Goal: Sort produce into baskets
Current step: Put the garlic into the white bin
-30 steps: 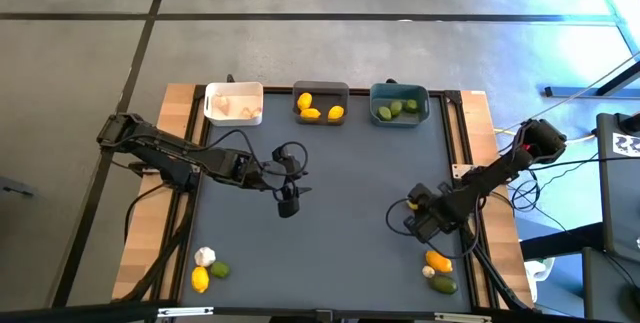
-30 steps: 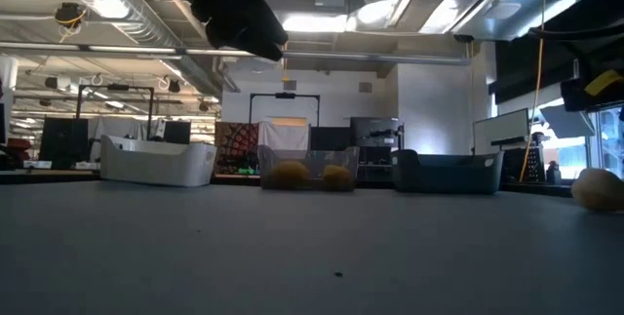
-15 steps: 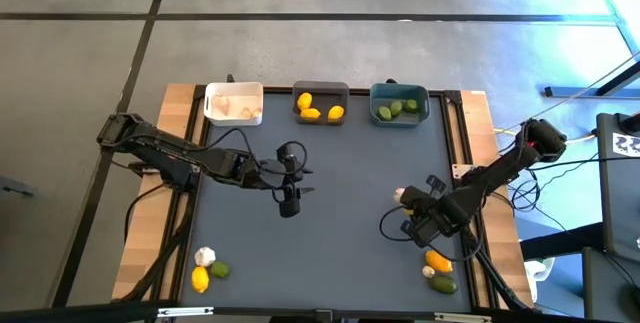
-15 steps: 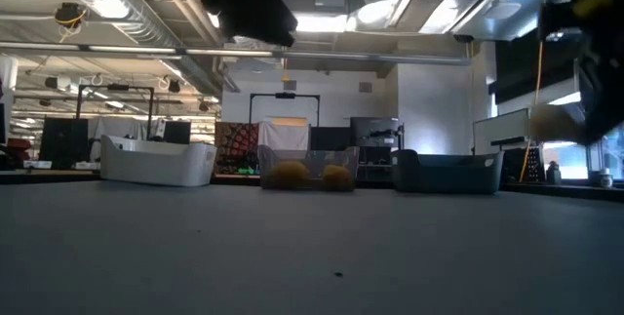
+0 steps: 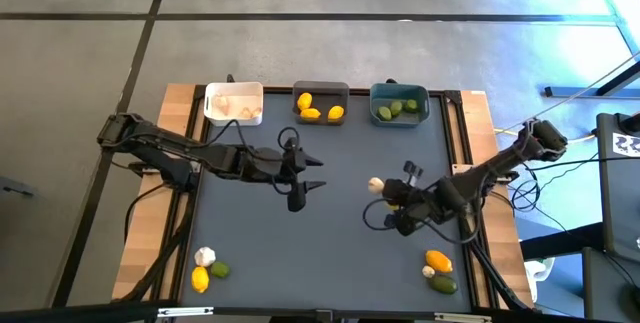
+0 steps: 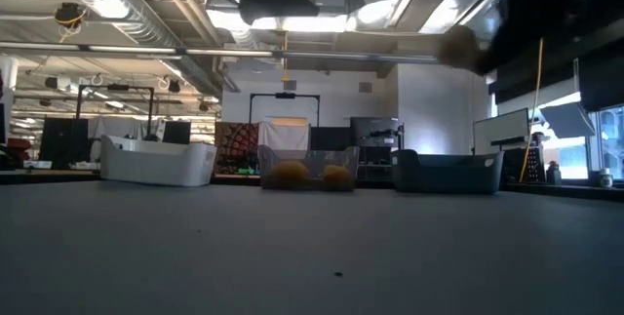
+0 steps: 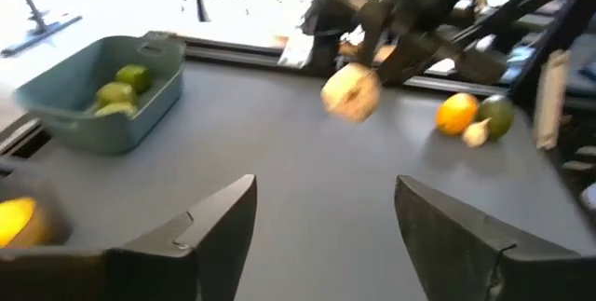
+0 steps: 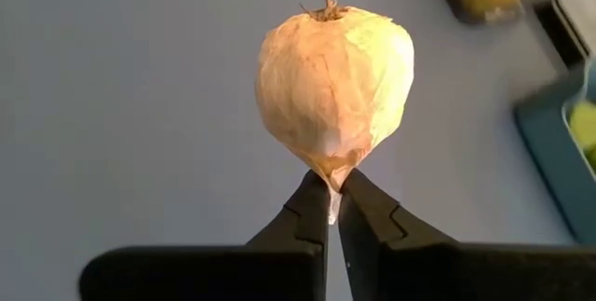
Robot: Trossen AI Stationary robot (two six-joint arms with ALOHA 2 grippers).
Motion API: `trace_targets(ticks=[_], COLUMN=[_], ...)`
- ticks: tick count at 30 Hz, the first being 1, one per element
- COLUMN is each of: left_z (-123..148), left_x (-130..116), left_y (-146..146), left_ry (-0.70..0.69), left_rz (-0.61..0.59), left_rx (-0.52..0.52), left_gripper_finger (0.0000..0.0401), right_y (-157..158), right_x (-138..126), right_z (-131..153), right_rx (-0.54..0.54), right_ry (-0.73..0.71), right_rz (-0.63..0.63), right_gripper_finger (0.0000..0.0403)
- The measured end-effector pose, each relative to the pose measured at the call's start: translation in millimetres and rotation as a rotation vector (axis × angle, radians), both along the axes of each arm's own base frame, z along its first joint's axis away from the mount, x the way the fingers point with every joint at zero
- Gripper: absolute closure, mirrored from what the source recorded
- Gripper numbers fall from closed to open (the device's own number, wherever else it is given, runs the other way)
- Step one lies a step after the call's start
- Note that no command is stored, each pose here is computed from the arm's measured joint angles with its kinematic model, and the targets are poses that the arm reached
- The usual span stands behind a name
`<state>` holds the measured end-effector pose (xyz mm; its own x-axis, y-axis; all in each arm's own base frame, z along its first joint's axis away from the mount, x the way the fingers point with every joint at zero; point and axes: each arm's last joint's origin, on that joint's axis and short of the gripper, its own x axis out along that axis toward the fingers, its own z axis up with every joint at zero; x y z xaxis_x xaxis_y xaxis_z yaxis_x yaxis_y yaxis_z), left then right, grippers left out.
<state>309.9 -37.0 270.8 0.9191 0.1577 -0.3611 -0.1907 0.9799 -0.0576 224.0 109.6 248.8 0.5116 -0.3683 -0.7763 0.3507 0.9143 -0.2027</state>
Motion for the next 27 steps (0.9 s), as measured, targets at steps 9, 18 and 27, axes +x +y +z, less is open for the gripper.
trace_targets(ticks=[9,18,27], left_z=[-15.9,-25.1,-22.9], left_x=[24.6,39.5,41.5], left_y=[5.4,5.8,4.8], left_ry=[-0.079,-0.155,-0.194], left_rz=[0.000,-0.026,-0.041], left_rx=[-0.013,0.008,0.025], left_gripper_finger=[0.0117,0.0121,0.0121], right_y=[-14.3,-23.6,-23.5], right_x=[28.2,42.7,52.4], right_z=[9.7,17.2,26.4], right_rx=[-0.028,-0.038,-0.071], right_ry=[-0.129,-0.214,-0.311], right_rz=[0.088,0.127,0.184], right_gripper_finger=[0.0387,0.0386,0.0386])
